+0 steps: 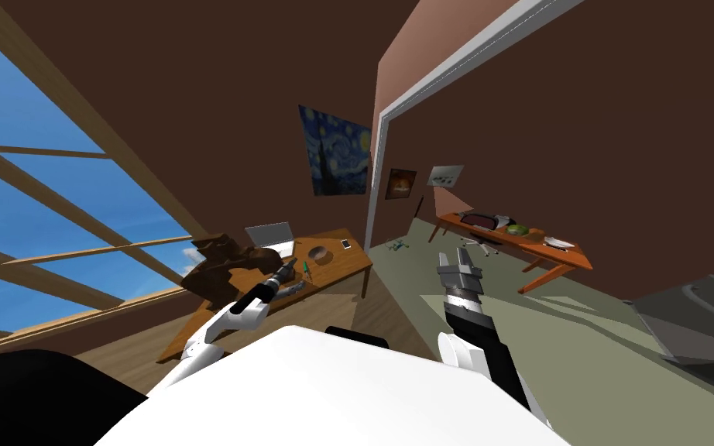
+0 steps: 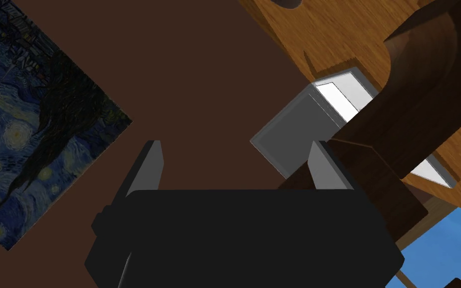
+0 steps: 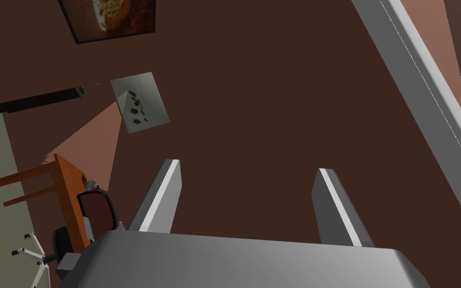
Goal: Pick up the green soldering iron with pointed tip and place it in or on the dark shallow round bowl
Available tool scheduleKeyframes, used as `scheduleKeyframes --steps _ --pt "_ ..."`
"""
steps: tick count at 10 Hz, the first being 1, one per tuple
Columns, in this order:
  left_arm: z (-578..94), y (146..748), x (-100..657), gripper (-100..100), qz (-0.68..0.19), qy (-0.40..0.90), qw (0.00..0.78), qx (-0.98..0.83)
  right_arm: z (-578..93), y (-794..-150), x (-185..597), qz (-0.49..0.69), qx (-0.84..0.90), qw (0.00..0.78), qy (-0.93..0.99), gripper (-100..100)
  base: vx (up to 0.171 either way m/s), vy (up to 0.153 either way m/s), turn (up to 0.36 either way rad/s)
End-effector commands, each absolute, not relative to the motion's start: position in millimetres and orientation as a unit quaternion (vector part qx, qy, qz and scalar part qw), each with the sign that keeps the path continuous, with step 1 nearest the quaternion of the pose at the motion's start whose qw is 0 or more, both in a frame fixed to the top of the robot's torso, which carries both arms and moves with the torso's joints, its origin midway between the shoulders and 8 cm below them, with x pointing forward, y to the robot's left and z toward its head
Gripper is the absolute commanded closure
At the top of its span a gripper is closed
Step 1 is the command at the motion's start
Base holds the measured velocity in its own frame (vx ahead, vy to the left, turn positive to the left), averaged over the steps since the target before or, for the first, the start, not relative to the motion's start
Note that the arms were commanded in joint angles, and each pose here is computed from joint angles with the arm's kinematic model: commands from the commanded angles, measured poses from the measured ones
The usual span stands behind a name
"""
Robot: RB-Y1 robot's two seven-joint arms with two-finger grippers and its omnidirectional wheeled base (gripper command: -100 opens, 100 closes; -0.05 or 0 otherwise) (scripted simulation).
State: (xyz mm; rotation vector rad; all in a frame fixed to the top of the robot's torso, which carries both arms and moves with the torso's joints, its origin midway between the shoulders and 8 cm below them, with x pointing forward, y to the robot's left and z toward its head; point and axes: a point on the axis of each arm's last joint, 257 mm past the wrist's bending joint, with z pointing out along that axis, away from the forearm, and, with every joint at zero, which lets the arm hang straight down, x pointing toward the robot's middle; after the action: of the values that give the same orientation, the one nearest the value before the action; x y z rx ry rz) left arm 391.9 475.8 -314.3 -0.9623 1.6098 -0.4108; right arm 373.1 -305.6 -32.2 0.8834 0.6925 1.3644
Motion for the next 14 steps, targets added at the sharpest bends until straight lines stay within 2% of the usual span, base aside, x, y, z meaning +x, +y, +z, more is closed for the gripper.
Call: scheduleKeyframes --steps 1,8,14 --pt "-336 493 382 -100 -0.147 0.706 0.553 -0.417 -32 -306 373 0.597 0.386 0.635 0.303 0 0.043 -0.030 -0.156" --pt "-413 548 316 -100 -0.048 0.769 0.464 -0.437 -32 -306 373 0.597 0.386 0.635 0.303 0 0.056 -0.025 -0.192" --pt "-481 593 217 -100 0.044 0.824 0.344 -0.447 -32 -306 373 0.597 0.386 0.635 0.303 0 0.076 0.002 -0.210"
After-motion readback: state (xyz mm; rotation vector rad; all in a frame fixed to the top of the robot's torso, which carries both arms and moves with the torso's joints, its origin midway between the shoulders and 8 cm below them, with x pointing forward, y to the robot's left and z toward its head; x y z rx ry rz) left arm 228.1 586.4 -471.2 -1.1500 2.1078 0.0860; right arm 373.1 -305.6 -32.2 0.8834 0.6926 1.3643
